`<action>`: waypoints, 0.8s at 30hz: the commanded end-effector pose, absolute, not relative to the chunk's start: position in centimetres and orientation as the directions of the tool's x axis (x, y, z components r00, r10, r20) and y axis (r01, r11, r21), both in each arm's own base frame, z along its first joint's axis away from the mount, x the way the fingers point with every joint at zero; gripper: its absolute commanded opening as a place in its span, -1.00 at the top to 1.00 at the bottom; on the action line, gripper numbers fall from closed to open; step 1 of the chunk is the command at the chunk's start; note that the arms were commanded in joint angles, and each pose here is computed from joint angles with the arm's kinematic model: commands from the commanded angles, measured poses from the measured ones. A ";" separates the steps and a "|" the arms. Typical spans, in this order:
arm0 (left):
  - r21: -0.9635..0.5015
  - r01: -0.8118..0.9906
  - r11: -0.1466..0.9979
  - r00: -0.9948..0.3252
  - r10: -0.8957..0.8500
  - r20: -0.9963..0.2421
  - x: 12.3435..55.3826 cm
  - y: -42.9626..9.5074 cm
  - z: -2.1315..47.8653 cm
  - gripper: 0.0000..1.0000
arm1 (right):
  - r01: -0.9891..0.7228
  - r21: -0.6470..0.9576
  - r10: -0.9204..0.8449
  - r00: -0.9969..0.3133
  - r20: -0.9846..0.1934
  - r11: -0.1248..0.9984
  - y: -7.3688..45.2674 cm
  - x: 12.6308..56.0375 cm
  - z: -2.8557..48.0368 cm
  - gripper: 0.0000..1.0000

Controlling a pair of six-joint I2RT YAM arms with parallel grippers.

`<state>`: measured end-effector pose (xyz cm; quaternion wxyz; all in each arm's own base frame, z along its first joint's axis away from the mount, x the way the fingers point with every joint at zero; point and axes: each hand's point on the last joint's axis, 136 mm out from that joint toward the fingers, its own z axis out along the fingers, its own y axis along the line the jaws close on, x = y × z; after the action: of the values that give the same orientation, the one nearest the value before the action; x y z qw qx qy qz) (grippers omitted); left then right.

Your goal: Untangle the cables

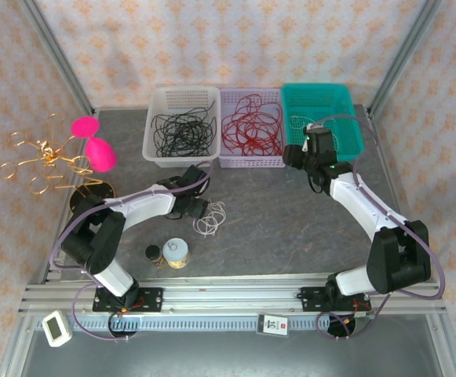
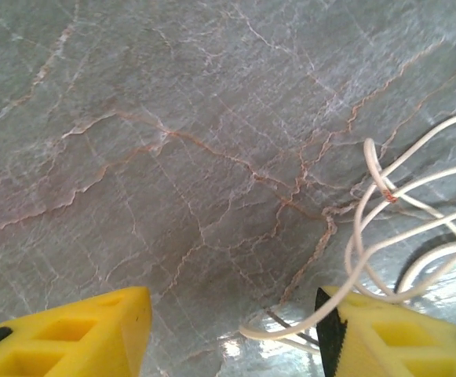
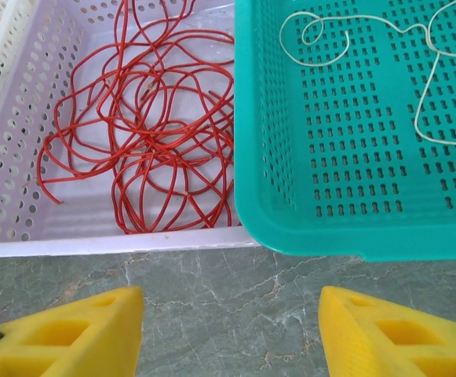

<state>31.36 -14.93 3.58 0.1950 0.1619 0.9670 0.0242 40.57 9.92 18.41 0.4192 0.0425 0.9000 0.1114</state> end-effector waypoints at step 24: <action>0.164 0.429 0.888 -0.575 0.409 -0.709 31.8 -19.2 19.0 1.00 | -0.596 0.333 0.017 -0.472 -0.881 0.731 20.6 33.9 25.1 -0.29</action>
<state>31.93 -19.10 15.33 0.3580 0.2307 0.9047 -0.0115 36.38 15.84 21.93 0.4539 -0.0750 0.8539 0.2432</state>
